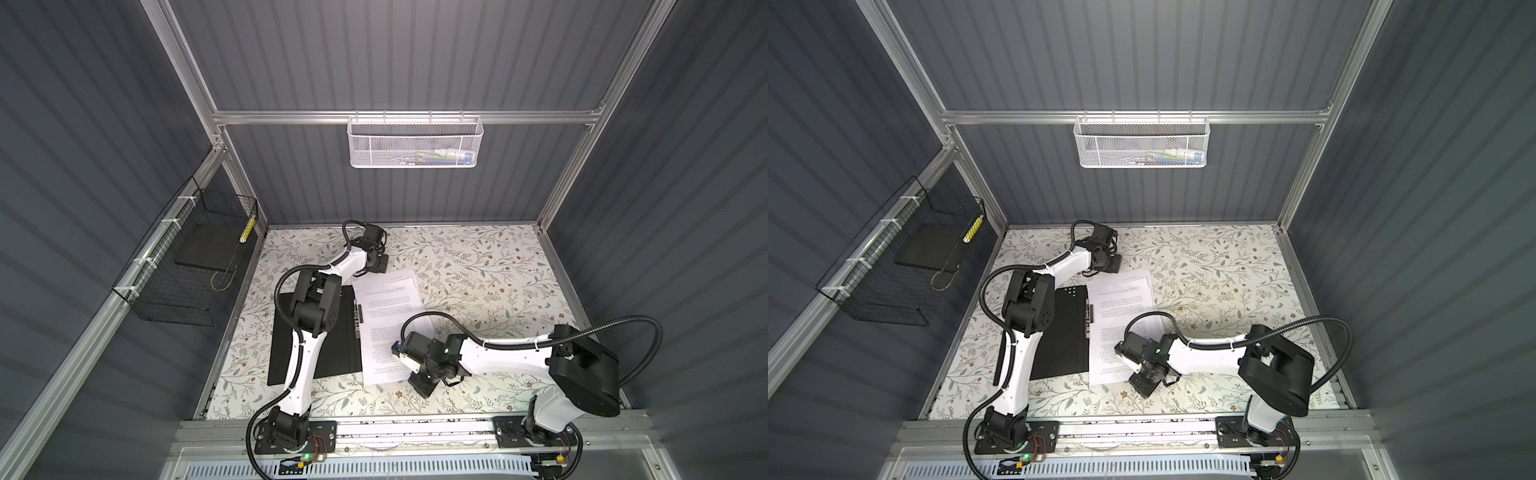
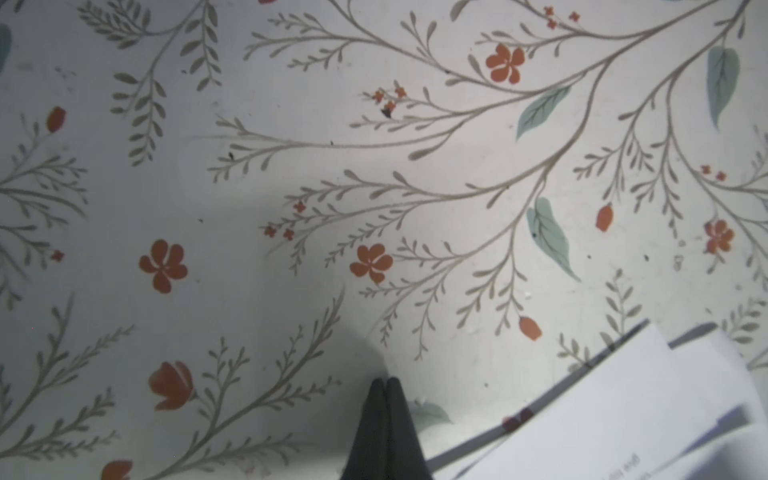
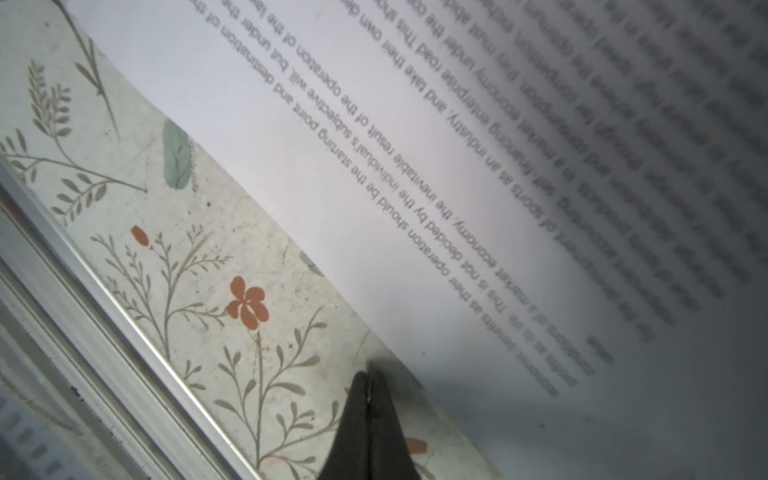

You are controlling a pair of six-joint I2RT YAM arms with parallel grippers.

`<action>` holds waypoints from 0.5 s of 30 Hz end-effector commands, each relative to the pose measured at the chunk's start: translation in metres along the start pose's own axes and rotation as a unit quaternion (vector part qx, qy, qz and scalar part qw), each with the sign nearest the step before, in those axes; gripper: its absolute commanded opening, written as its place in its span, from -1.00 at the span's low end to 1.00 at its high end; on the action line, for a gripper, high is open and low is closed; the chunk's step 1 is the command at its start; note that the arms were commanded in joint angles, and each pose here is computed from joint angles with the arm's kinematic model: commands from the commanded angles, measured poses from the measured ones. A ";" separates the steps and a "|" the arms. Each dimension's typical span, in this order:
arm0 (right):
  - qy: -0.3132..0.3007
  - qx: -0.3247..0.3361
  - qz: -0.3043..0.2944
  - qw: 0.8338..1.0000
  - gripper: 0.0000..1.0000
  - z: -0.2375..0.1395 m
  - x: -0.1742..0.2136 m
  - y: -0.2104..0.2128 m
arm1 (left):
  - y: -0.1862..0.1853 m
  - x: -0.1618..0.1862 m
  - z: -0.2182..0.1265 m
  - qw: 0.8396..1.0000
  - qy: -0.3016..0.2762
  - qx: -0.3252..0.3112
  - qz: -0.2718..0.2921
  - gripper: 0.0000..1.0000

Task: Put the files into the folder

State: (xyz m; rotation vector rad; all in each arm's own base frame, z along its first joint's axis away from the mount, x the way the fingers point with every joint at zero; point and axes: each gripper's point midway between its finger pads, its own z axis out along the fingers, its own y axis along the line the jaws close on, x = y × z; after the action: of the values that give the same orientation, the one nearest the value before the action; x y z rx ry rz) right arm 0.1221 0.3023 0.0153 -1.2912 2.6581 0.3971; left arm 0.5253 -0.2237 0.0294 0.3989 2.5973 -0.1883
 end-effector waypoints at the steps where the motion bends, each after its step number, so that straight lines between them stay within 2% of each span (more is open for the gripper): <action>1: -0.002 0.023 0.005 1.000 -1.00 0.003 -0.006 -0.006 | -0.002 0.056 0.000 0.996 0.085 0.016 -0.006 -1.00; 8: -0.009 0.054 0.019 0.998 -1.00 0.008 -0.017 -0.016 | -0.013 0.091 -0.010 0.990 0.137 0.042 0.018 -1.00; 15: -0.022 0.052 0.045 0.997 -1.00 0.009 -0.029 -0.024 | -0.011 0.097 -0.022 0.989 0.139 0.040 0.034 -1.00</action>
State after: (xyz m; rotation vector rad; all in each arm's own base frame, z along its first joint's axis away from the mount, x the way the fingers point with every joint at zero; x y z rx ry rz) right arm 0.1510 0.3162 0.0146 -1.1650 2.6454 0.3335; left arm 0.4704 -0.2167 0.0267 0.4957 2.6976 -0.2586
